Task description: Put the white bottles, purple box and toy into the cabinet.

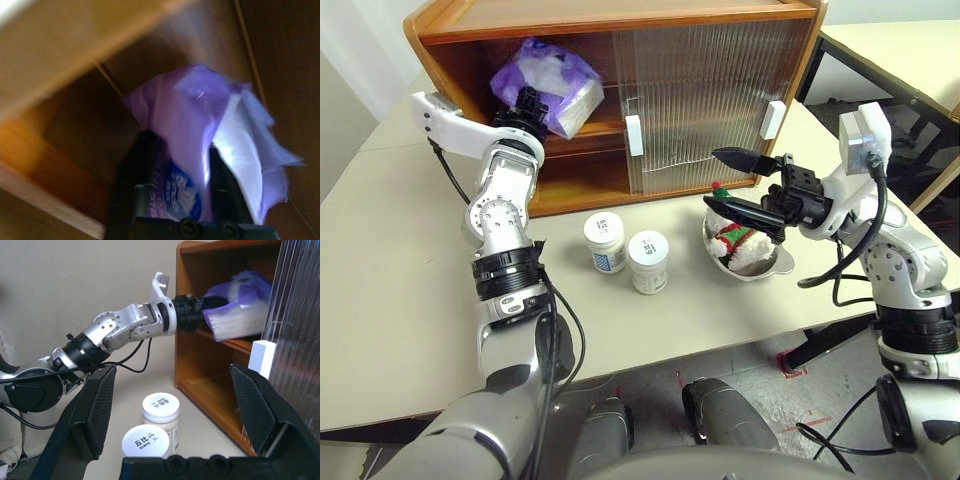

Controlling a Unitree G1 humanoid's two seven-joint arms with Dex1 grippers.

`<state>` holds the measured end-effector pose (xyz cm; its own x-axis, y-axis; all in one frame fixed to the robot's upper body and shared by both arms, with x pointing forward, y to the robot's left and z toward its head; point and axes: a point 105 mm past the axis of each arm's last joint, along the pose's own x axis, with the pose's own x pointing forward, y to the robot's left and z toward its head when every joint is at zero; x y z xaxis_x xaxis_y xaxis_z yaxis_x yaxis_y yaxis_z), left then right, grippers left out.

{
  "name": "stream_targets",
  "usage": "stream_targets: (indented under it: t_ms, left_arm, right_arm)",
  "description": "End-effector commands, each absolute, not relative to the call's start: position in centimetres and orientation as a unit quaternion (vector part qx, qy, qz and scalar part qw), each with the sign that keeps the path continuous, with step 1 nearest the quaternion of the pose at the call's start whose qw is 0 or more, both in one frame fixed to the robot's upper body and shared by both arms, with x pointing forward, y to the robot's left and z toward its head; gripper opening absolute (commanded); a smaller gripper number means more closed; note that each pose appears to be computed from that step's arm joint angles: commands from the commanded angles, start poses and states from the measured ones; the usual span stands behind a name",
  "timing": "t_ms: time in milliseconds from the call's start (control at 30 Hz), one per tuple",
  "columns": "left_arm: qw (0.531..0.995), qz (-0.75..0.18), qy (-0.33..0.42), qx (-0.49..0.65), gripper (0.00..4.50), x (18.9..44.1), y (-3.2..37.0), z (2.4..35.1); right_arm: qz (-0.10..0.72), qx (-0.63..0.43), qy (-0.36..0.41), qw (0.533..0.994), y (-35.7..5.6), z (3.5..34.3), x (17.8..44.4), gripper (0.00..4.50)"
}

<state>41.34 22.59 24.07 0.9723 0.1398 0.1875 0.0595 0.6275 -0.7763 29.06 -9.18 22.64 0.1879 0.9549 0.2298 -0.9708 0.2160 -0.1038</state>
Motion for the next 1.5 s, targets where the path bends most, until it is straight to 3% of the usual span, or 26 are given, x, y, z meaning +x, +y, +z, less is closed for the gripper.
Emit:
stream_targets:
  t_ms: [33, 200, 533, 667, 767, 967, 1133, 1500]
  left_arm:
    - [0.895, 0.005, -0.126, -0.427, 2.78, 41.0, 22.1, 24.9]
    - [0.902, 0.008, -0.114, -0.417, 4.48, 39.8, 22.6, 24.2]
    - [0.938, -0.060, -0.055, -0.336, 4.48, 35.0, 22.8, 21.0]
    - [0.971, -0.072, -0.015, -0.228, 4.48, 33.9, 22.9, 19.1]
    - [0.973, -0.105, -0.037, -0.203, 3.86, 34.1, 21.8, 19.9]
    - [0.979, -0.164, -0.081, -0.091, 1.78, 35.3, 19.5, 21.6]
    - [0.976, -0.172, -0.095, -0.097, 0.01, 36.5, 18.9, 21.7]
    - [0.985, -0.134, -0.088, -0.060, 0.01, 41.0, 19.2, 21.1]
  right_arm:
    - [0.629, 0.029, -0.114, 0.768, -9.3, 22.3, 29.0, 4.50]
    - [0.633, 0.028, -0.106, 0.766, -9.3, 22.1, 29.0, 4.50]
    - [0.636, 0.022, -0.097, 0.766, -9.5, 21.8, 29.0, 4.50]
    - [0.639, 0.016, -0.094, 0.763, -9.5, 21.4, 29.1, 4.50]
    - [0.650, 0.019, -0.090, 0.755, -8.9, 21.1, 28.8, 4.50]
    - [0.658, 0.022, -0.091, 0.748, -8.4, 21.2, 28.7, 4.50]
    - [0.656, 0.021, -0.092, 0.749, -8.5, 21.1, 28.6, 4.50]
    - [0.643, 0.021, -0.095, 0.760, -8.7, 21.0, 28.3, 4.50]
